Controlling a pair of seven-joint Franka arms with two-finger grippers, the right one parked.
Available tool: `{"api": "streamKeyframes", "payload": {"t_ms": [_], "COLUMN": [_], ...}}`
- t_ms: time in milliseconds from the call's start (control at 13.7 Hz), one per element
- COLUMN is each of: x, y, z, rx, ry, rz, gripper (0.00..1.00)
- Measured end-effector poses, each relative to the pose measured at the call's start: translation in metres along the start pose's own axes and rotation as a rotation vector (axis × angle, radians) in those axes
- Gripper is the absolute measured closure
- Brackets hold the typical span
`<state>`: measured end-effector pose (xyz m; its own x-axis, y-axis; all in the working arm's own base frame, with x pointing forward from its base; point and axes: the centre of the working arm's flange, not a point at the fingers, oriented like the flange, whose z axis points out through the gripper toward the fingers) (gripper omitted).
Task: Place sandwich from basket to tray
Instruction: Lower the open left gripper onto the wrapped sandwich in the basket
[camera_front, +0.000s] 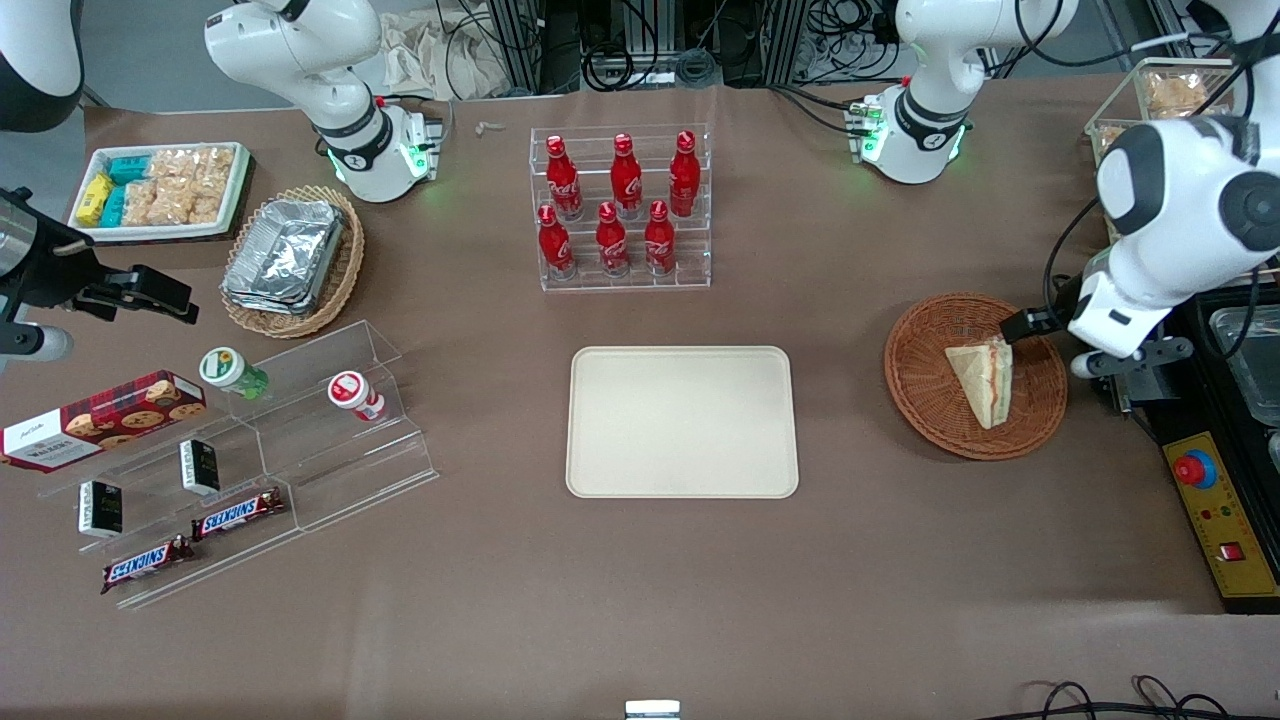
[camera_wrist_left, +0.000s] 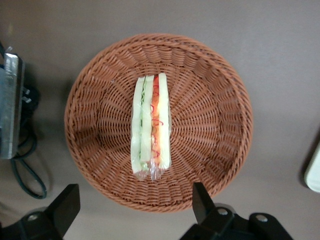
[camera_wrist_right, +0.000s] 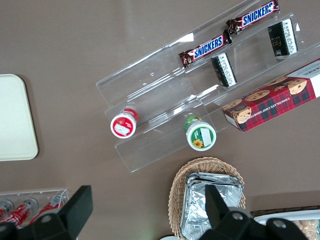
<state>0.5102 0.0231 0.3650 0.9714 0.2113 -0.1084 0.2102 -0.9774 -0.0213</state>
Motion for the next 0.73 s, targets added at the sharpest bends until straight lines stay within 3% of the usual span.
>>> {"api": "streamKeyframes", "payload": {"t_ms": [439,732], "x": [0.012,0.013], "y": [0.006,0.007], "z": [0.062,0.079], "rx": [0.024,0.035], "ry": [-0.073,-0.103], "rz": [-0.151,-0.178], "gripper": [0.00,0.00]}}
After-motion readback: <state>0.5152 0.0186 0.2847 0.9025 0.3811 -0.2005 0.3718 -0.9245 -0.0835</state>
